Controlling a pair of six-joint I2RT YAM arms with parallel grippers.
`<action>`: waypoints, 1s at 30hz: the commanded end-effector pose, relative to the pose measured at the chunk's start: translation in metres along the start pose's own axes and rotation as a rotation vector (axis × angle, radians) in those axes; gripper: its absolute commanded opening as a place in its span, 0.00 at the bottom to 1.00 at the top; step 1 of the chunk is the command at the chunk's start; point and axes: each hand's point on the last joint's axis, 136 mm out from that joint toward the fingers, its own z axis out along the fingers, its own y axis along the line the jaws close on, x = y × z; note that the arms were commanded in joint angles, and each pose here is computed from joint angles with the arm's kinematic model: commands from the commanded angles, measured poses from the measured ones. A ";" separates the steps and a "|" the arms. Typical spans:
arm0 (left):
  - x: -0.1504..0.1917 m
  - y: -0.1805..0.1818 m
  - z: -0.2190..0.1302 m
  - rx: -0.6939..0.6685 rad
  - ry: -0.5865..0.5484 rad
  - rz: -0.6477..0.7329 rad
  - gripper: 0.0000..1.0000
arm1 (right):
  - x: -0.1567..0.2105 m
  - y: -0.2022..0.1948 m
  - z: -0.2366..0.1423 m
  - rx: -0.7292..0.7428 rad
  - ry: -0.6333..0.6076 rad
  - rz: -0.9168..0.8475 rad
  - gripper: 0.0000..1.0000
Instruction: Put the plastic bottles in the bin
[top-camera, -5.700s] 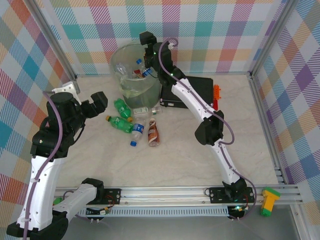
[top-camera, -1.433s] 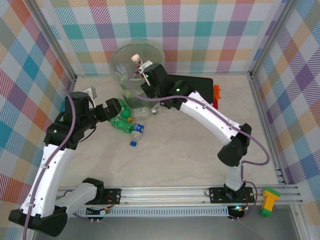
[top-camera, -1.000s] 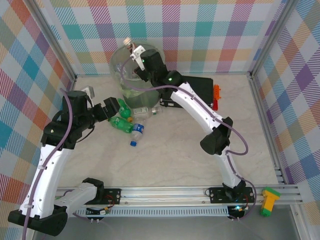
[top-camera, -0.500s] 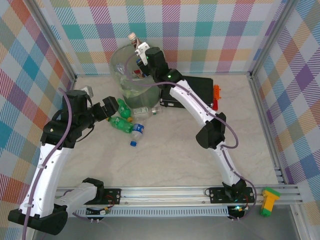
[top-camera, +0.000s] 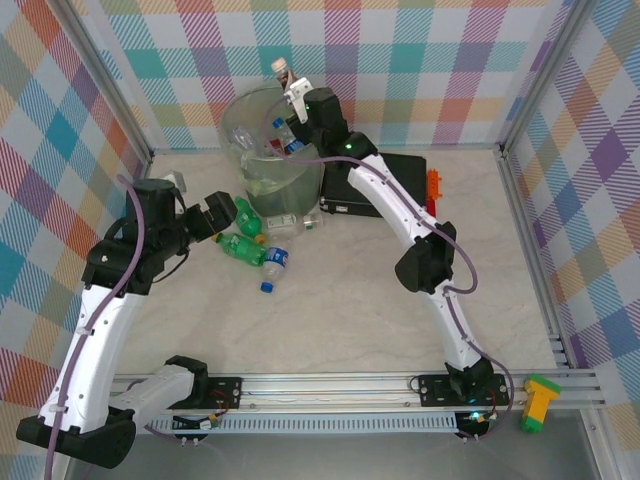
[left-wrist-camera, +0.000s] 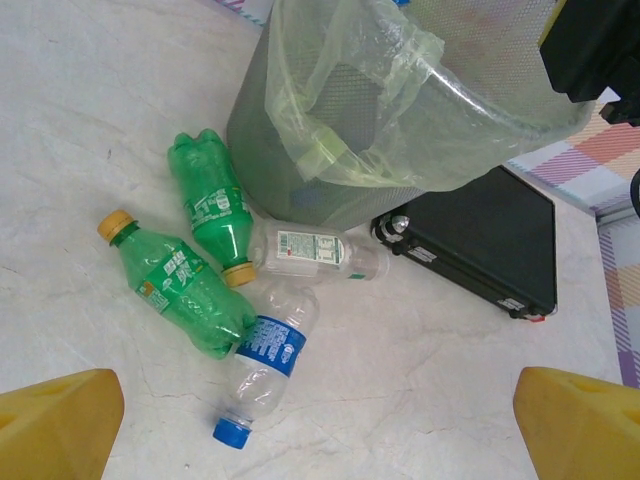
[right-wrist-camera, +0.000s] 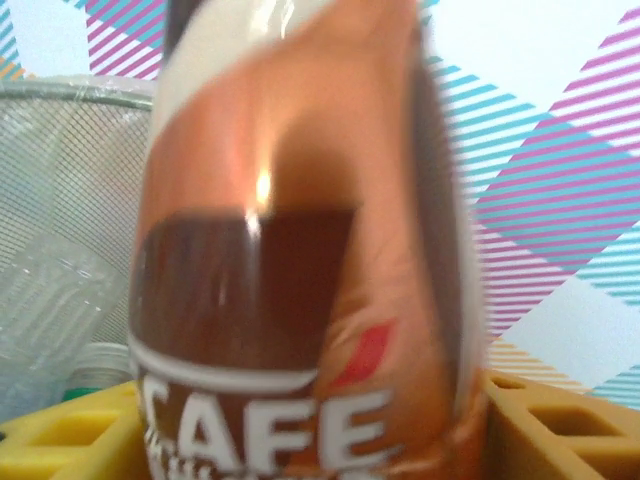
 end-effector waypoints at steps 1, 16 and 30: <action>-0.004 -0.004 -0.007 0.012 -0.017 -0.006 1.00 | -0.033 -0.009 -0.016 0.003 -0.086 0.039 0.84; 0.000 -0.001 -0.012 0.014 -0.020 -0.004 0.99 | -0.061 -0.015 -0.047 -0.009 -0.128 0.093 0.99; 0.029 0.008 0.011 0.026 0.056 0.015 0.99 | -0.062 -0.013 -0.097 -0.075 -0.052 0.242 0.99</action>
